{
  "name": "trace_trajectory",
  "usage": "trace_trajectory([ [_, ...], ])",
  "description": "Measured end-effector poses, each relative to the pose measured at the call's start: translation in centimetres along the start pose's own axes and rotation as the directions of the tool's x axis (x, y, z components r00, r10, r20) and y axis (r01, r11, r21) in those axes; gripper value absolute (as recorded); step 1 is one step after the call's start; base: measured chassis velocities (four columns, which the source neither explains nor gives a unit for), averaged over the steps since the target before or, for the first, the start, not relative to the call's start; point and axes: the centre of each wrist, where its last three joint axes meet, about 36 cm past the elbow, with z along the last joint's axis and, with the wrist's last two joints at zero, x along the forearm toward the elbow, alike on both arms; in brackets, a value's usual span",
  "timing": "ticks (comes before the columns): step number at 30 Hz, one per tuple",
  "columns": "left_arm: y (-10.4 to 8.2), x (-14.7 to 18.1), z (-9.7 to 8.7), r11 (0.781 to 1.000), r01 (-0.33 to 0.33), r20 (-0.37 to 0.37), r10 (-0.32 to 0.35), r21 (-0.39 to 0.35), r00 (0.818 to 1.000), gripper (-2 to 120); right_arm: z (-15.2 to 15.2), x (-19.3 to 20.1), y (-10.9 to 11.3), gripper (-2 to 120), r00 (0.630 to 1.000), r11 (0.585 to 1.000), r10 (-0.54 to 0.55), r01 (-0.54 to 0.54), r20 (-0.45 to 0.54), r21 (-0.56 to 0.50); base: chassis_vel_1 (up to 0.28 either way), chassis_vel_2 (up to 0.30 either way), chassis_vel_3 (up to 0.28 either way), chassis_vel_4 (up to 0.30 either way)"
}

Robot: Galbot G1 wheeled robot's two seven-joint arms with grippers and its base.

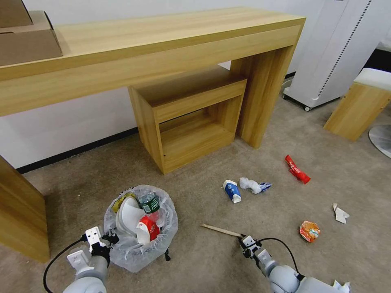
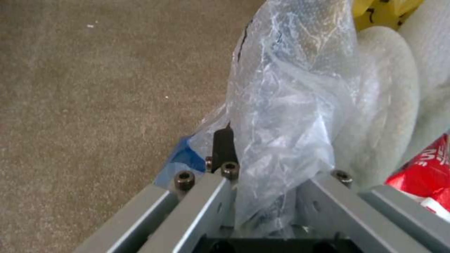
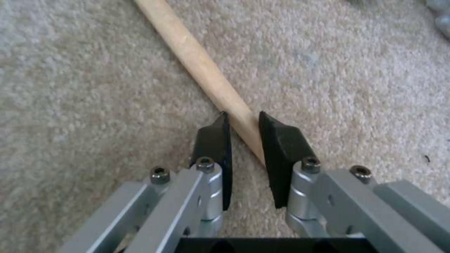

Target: Pick up the trash bin and place the garbage on the floor into it.

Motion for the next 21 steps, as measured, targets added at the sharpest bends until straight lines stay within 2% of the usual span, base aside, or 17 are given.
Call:
trace_trajectory([
  [4, 0.12, 0.12, 0.12, 1.0, 0.004, 0.0, -0.004, -0.002, 1.0, 1, 0.07, -0.1, 0.05, 13, 1.0, 1.0, 0.002, -0.002, -0.006, -0.004, 0.0, 0.0, 0.0, 0.0],
  [5, 0.16, 0.14, 0.12, 1.0, 0.005, 0.0, -0.005, -0.003, 1.0, 1, 0.05, -0.11, 0.05, 7, 1.0, 1.0, 0.003, -0.003, -0.006, -0.005, 0.0, 0.0, 0.0, 0.0],
  [8, 0.21, 0.17, 0.12, 1.0, 0.007, 0.0, -0.007, -0.003, 1.0, 1, -0.12, -0.07, 0.03, 0, 1.0, 1.0, 0.003, -0.003, -0.003, -0.009, 0.0, 0.0, 0.0, 0.0],
  [21, -0.02, 0.22, 0.41, 1.0, 0.01, 0.002, -0.01, -0.002, 1.0, 1, -0.88, 0.59, 0.06, 0, 1.0, 1.0, 0.0, 0.0, 0.016, -0.022, 0.0, 0.0, 0.0, 0.0],
])
